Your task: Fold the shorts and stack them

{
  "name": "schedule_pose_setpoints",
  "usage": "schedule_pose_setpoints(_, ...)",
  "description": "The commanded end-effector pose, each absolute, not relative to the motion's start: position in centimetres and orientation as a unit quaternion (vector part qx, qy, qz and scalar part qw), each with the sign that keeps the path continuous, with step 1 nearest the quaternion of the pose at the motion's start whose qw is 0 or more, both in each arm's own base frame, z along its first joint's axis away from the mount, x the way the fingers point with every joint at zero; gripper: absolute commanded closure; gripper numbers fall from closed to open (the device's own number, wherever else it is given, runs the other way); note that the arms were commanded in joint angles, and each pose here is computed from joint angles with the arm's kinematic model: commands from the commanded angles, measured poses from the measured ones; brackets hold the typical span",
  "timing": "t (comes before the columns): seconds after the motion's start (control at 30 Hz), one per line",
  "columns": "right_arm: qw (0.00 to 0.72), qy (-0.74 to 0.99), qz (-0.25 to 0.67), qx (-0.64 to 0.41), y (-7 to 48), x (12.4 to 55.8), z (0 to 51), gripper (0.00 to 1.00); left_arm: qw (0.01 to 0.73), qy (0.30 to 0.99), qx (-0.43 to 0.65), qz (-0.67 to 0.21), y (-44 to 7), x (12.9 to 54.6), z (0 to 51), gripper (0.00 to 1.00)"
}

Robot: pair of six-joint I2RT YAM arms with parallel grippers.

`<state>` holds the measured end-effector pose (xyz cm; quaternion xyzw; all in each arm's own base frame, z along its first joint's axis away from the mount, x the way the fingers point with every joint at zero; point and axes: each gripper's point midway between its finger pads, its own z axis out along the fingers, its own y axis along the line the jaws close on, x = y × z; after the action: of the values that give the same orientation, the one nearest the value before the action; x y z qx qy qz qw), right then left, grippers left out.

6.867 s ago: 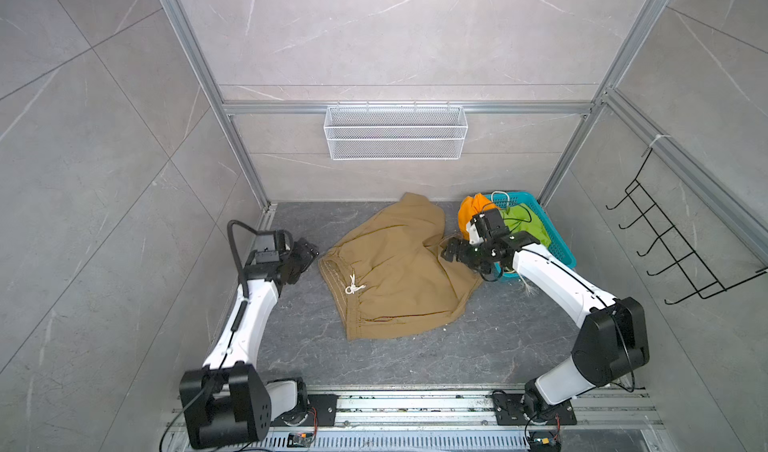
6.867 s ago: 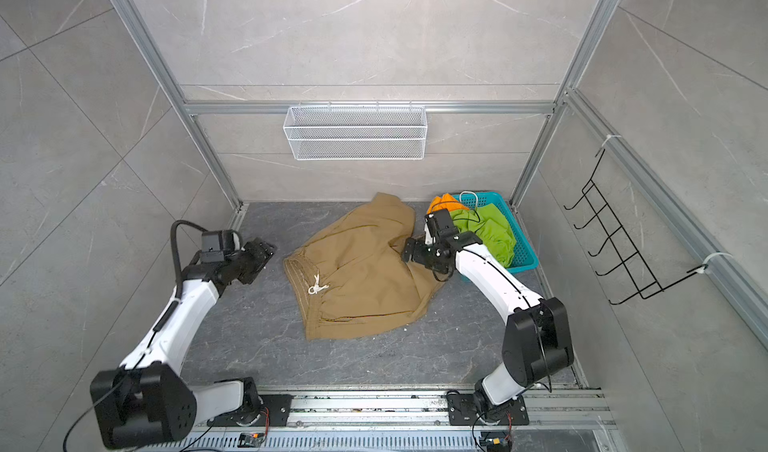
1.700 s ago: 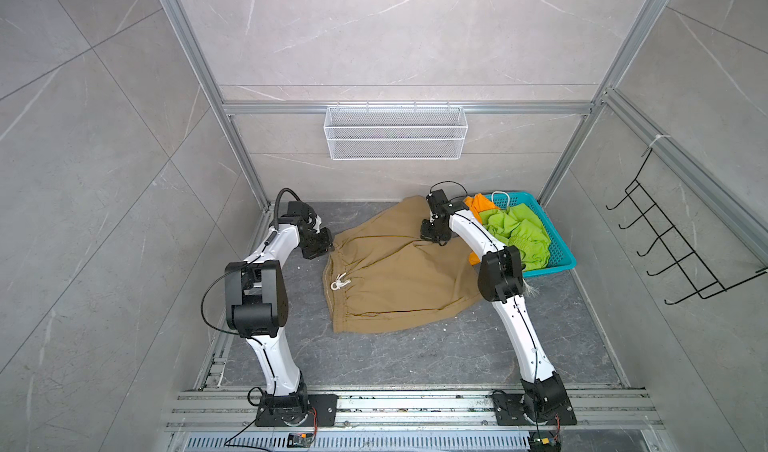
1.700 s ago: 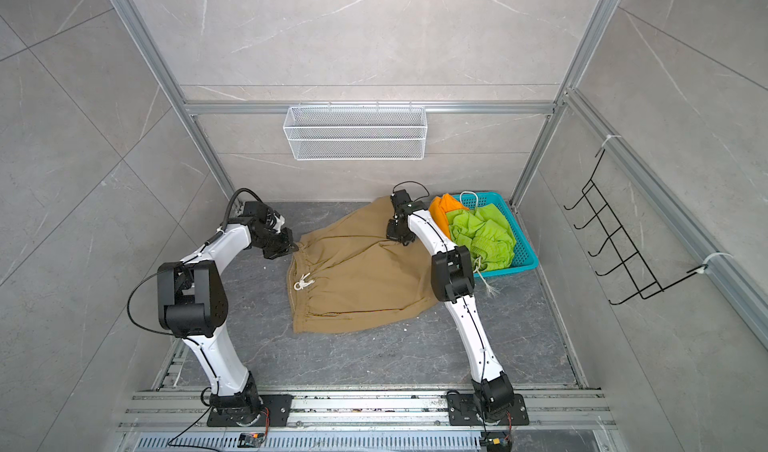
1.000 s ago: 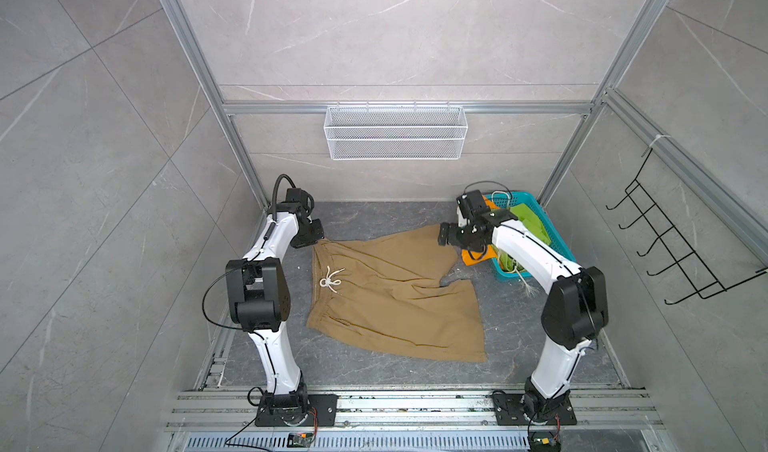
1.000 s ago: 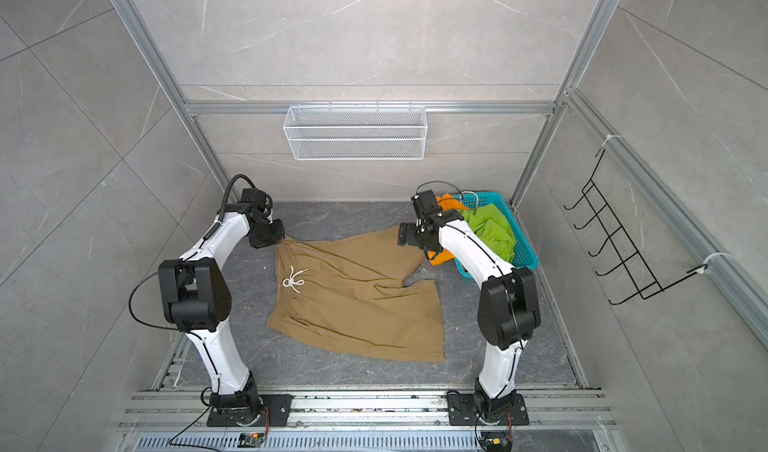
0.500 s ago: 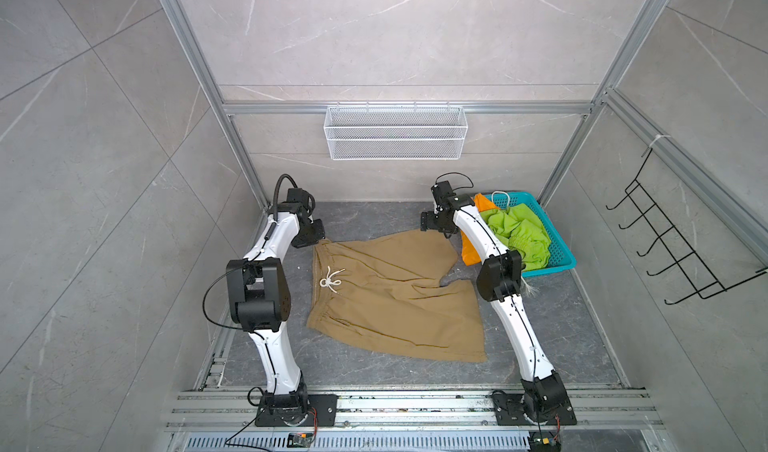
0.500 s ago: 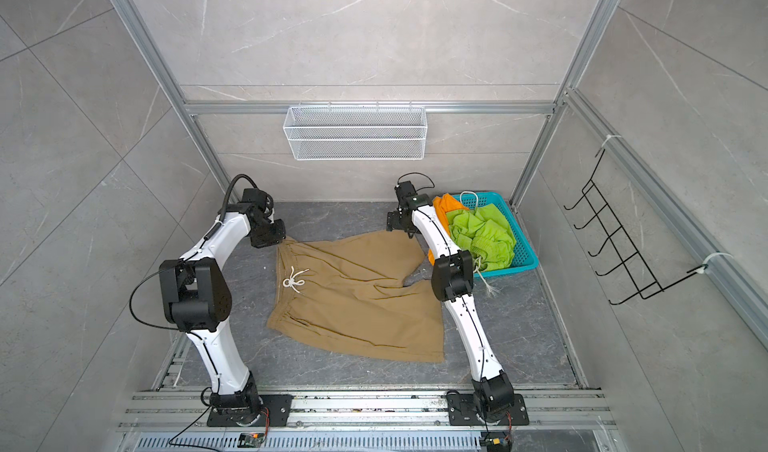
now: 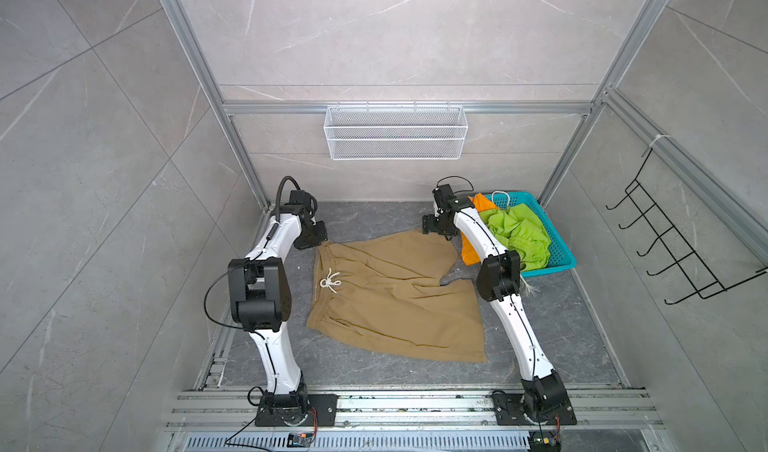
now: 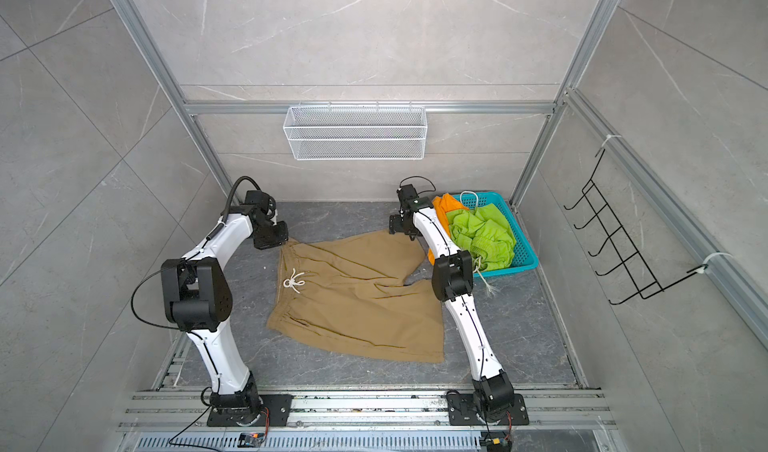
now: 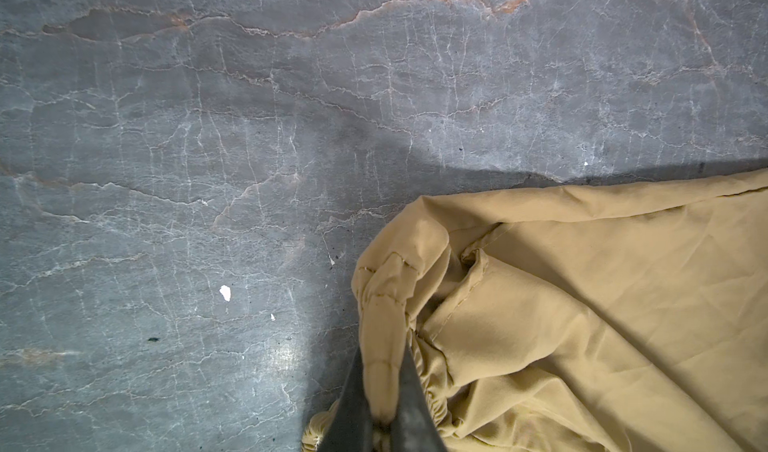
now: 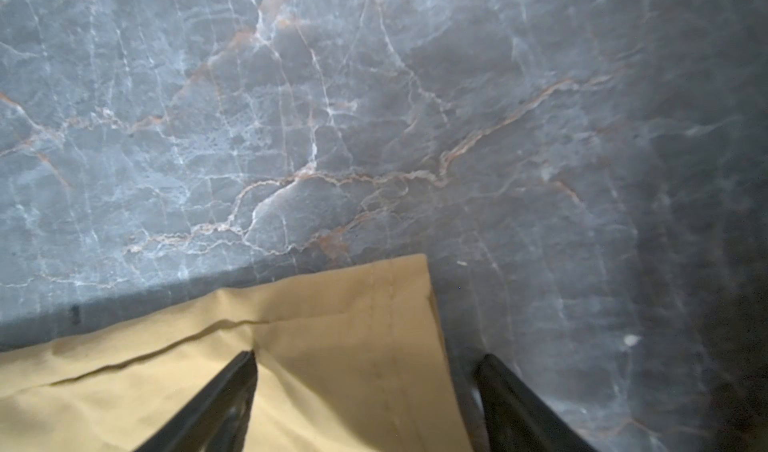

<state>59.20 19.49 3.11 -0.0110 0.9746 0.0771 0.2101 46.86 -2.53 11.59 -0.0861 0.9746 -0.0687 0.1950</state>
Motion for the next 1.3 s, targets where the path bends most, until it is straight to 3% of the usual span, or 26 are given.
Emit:
schedule_pose_setpoints(0.0, 0.196, 0.978, 0.076, -0.004, 18.7, 59.2, 1.5, 0.12, 0.209, 0.972, -0.076, -0.077, -3.0, 46.8, 12.8, 1.0)
schedule_pose_setpoints(0.23, 0.2, 0.974, 0.104, 0.02, 18.2, 60.2, 0.6, 0.08, 0.21, 0.972, -0.074, -0.079, -3.1, 46.9, 12.9, 1.0)
schedule_pose_setpoints(0.43, 0.19, 0.972, 0.135, 0.033, 19.2, 60.3, -1.0, 0.15, 0.208, 0.972, -0.074, -0.082, -3.2, 47.0, 12.7, 1.0)
schedule_pose_setpoints(0.7, 0.158, 0.975, 0.153, 0.044, 19.8, 59.2, -2.6, 0.48, 0.204, 0.973, -0.075, -0.081, -3.2, 47.0, 12.3, 1.0)
schedule_pose_setpoints(0.83, 0.15, 0.975, 0.158, 0.046, 20.0, 58.8, -2.4, 0.53, 0.202, 0.973, -0.076, -0.083, -3.3, 47.0, 12.2, 1.0)
schedule_pose_setpoints(0.93, 0.15, 0.975, 0.157, 0.047, 19.9, 58.7, -2.1, 0.62, 0.202, 0.973, -0.076, -0.084, -3.3, 47.0, 12.2, 1.0)
schedule_pose_setpoints(1.13, 0.158, 0.972, 0.163, 0.054, 20.0, 59.0, -0.5, 0.97, 0.203, 0.972, -0.078, -0.09, -3.6, 46.8, 12.3, 1.0)
schedule_pose_setpoints(1.27, 0.19, 0.965, 0.174, 0.048, 20.1, 59.5, 4.7, 1.0, 0.222, 0.967, -0.085, -0.095, -3.5, 47.1, 13.7, 1.0)
